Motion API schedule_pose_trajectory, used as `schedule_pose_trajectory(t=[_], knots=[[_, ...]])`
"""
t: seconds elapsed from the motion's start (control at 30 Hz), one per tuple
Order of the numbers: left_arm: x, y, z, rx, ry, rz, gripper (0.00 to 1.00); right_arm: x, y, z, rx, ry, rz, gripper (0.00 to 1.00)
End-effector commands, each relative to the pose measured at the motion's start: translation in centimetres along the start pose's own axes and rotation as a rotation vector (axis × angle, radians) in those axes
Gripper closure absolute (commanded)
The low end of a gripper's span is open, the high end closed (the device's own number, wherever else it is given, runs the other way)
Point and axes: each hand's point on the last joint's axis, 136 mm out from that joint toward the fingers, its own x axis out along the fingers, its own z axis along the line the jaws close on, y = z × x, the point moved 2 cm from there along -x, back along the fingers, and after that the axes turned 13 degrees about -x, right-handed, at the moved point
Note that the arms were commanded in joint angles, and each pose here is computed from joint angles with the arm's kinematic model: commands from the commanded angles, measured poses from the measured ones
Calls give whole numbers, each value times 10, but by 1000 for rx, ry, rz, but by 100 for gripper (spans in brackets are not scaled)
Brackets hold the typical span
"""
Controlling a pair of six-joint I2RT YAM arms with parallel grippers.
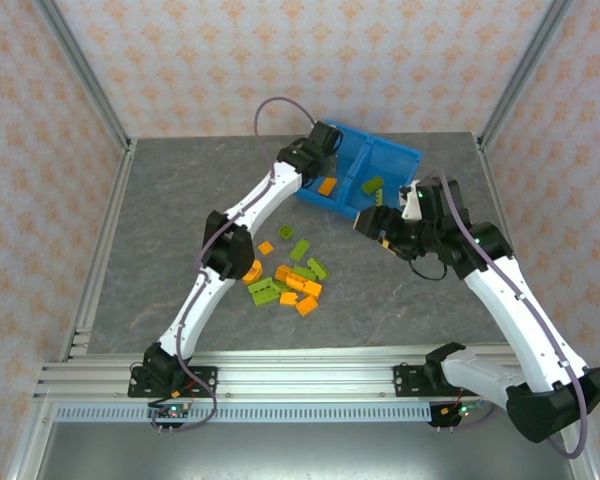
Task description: Sort the legos into containers by color
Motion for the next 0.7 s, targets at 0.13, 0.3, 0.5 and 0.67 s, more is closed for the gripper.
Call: schedule_pose_trajectory(t=[0.13,0.3,0.5,0.67], knots=[[-69,-55,-23,-16,115,-105,60,-3,1,-4,10,32,-18,23],[-125,-65,-48,31,206,-124,58,9,2,-12,15,53,10,23],[-257,-70,-54,47,393,-228,57,19,3,-24,-23,120,18,24],[-363,-23,-12,166,478,-312,51,48,1,-13,-105,149,82,23]])
